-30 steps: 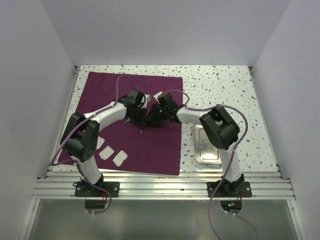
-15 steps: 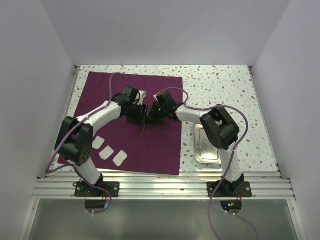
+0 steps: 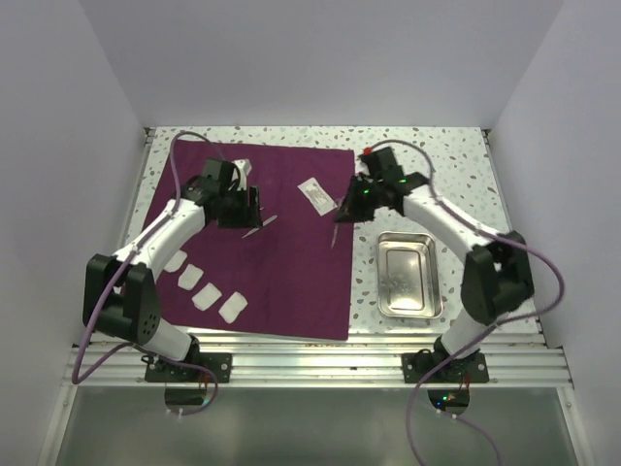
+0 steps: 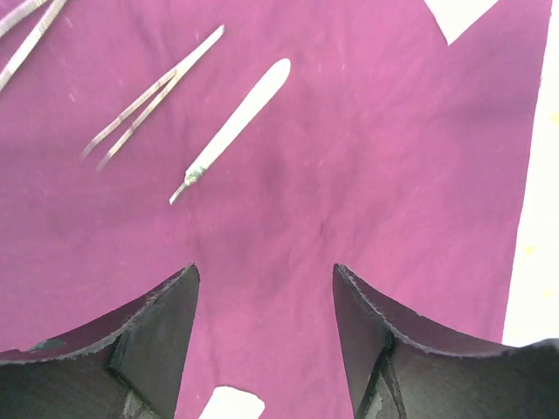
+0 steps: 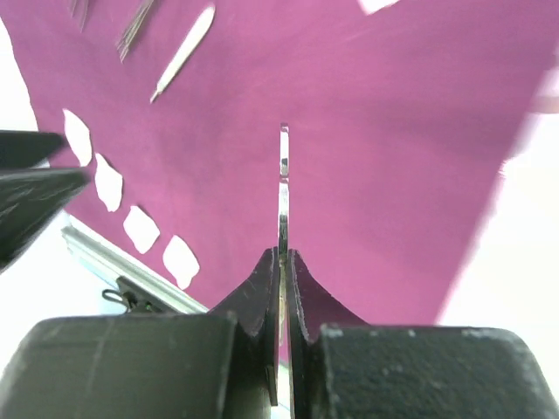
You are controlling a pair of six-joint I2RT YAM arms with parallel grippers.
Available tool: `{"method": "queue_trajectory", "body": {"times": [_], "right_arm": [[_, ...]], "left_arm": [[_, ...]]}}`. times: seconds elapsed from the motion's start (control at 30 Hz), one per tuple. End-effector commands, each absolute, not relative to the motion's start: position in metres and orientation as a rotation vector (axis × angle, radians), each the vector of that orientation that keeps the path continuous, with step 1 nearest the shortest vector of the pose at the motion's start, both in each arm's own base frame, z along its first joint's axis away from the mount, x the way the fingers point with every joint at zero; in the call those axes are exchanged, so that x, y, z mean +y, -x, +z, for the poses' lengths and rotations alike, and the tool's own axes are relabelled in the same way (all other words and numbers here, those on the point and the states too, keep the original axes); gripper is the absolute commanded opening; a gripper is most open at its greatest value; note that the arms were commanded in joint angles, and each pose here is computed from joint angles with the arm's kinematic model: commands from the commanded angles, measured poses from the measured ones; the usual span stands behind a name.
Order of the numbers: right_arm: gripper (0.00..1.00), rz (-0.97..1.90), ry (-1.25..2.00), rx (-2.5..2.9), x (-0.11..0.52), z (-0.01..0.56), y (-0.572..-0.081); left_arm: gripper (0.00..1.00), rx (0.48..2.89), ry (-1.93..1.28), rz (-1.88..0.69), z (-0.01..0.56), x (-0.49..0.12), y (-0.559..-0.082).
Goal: Prepare the surgical pack
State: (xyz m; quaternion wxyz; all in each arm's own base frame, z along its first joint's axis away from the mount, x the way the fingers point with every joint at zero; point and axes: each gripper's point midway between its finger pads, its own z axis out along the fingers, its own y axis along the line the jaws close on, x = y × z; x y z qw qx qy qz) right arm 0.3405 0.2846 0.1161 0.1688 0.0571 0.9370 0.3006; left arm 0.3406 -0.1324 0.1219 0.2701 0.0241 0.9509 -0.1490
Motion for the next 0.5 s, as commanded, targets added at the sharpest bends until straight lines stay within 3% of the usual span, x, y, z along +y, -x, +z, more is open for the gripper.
{"method": "queue_trajectory", "body": {"times": [0.0, 0.2, 0.47], "right_arm": [[0.0, 0.636, -0.092, 2.745, 0.195, 0.151, -0.304], [0.0, 0.148, -0.113, 2.853, 0.094, 0.149, -0.254], [0.0, 0.111, -0.118, 2.979, 0.082, 0.1, -0.231]], "left_arm": [[0.65, 2.587, -0.087, -0.399, 0.113, -0.13, -0.332], [0.55, 2.595, -0.051, -0.419, 0.102, -0.132, -0.331], [0.48, 2.647, 0.0, -0.388, 0.084, -0.132, -0.34]]}}
